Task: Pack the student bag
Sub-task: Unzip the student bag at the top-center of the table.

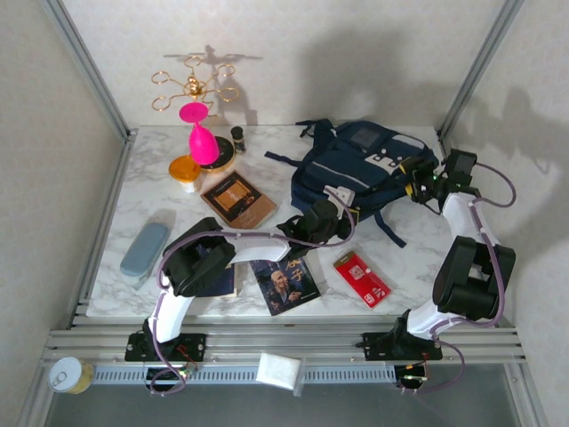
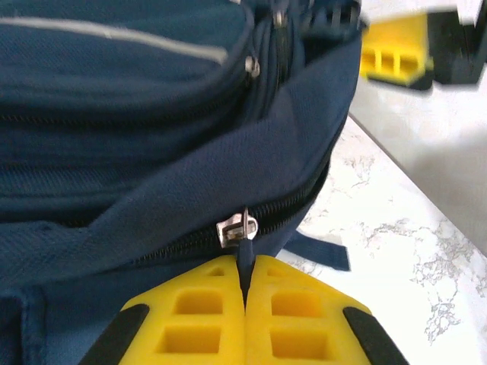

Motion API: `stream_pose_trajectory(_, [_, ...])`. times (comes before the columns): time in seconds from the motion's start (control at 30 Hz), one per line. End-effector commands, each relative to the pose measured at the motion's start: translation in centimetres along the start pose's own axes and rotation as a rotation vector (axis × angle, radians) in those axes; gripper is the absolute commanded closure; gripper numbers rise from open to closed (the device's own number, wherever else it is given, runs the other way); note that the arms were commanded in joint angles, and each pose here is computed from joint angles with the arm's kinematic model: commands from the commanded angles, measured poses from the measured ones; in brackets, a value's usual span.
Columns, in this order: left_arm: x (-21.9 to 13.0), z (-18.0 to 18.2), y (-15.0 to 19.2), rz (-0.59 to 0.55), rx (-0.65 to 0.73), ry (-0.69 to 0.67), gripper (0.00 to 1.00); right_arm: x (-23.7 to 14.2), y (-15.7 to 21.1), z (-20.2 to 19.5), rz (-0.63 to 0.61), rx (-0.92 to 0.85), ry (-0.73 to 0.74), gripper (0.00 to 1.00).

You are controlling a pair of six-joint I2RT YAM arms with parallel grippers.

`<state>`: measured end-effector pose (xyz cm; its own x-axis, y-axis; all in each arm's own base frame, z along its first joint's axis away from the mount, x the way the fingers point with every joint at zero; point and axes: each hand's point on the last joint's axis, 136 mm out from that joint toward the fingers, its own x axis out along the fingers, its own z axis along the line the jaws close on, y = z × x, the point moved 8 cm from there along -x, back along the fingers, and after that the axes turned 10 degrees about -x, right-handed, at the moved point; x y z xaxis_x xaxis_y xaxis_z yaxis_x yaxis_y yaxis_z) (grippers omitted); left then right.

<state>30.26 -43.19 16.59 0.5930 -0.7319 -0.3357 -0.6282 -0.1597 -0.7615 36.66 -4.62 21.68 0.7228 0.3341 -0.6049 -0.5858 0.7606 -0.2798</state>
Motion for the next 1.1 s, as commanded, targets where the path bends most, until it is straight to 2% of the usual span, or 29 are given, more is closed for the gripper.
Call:
stream_pose_trajectory(0.0, [0.2,-1.5,-1.5,-0.057,-0.017,0.043,1.0,-1.4,2.8,-0.7,0.041,-0.044,0.083,0.26])
stream_pose_trajectory(0.1, [0.0,-1.3,-1.4,-0.061,-0.017,0.039,1.0,-1.9,5.5,-1.8,0.072,-0.025,0.138,0.16])
stream_pose_trajectory(0.17, [-0.1,-1.2,-1.1,-0.05,-0.016,0.053,1.0,-1.8,7.0,-2.0,0.093,0.013,0.095,0.1])
stream_pose_trajectory(0.27, [-0.1,-1.3,-0.8,-0.041,-0.022,0.074,1.0,-0.4,9.5,-0.3,0.163,0.034,0.035,0.07])
stream_pose_trajectory(0.33, [-0.2,-1.2,-0.7,-0.04,-0.022,0.073,1.0,0.5,10.3,0.0,0.156,0.064,0.027,0.08])
stream_pose_trajectory(0.43, [-0.2,-1.1,-0.5,-0.033,-0.015,0.069,1.0,2.1,9.7,-0.1,0.103,0.129,-0.011,0.18])
stream_pose_trajectory(0.53, [-0.4,-1.1,-0.5,-0.024,-0.01,0.069,1.0,3.8,9.4,1.2,0.097,0.098,0.007,0.26])
stream_pose_trajectory(0.7, [-1.1,-0.5,-0.2,-0.017,0.011,0.033,1.0,4.9,9.2,2.0,0.057,0.035,-0.011,0.56])
stream_pose_trajectory(0.87, [-2.8,0.6,0.3,0.005,0.02,-0.039,1.0,6.8,9.9,4.6,0.145,-0.126,-0.022,0.88])
stream_pose_trajectory(0.97, [-4.1,1.7,0.8,0.016,0.013,-0.102,1.0,6.4,10.2,5.3,0.171,-0.216,-0.036,0.97])
stream_pose_trajectory(1.07, [-5.4,2.4,1.1,0.027,-0.005,-0.143,1.0,4.7,9.1,4.9,0.151,-0.265,-0.026,1.0])
